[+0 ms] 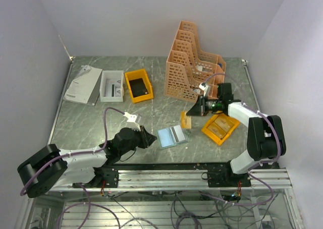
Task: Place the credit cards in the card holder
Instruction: Move the distractor to the center of the board, then insert the credit card into the card holder.
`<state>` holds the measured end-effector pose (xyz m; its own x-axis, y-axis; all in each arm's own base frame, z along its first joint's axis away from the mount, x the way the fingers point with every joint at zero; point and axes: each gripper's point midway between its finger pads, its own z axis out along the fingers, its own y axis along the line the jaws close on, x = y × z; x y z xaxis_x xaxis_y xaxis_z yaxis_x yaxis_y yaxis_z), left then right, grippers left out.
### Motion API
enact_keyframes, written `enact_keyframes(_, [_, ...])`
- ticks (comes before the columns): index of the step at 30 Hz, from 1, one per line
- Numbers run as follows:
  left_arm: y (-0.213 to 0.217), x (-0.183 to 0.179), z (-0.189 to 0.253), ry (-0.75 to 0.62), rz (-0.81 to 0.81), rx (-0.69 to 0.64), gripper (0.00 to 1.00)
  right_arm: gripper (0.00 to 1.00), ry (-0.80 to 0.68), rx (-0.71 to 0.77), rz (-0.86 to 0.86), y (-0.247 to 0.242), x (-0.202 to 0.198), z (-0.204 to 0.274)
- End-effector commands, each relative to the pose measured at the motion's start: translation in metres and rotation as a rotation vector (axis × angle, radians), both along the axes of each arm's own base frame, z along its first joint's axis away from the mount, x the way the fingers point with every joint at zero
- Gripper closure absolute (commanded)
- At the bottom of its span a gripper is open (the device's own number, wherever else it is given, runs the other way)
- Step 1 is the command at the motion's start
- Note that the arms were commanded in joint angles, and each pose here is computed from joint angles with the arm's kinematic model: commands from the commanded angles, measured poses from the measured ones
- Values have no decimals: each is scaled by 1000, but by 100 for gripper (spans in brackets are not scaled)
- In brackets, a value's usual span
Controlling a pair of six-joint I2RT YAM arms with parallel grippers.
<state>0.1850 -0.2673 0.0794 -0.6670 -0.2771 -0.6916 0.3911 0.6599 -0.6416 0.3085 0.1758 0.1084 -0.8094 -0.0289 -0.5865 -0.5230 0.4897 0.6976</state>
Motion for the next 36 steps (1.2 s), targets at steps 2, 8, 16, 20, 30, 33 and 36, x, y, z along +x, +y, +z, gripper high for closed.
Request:
enact_keyframes(2, [-10,3,16,-38,-26,-40,78,100,135,-6,61,16,-43,-36])
enact_keyframes(8, [-11,2,17,-39,-30,-60,78,100,132,4,107,16,-58,-40])
enact_keyframes(16, [-23,2,12,-23,-66,-73,78,100,129,95,155,35,-59,-20])
enact_keyframes(20, [-25,2,6,-12,-68,-72,77,100,155,74,145,48,-60,-30])
enact_keyframes(30, [-28,1,-5,11,-71,-53,77,100,162,44,119,60,-46,-45])
enact_keyframes(33, [-30,2,-8,15,-80,-41,76,100,188,48,113,60,-47,-50])
enact_keyframes(36, [-33,3,-13,20,-82,-29,76,100,217,50,116,61,-49,-55])
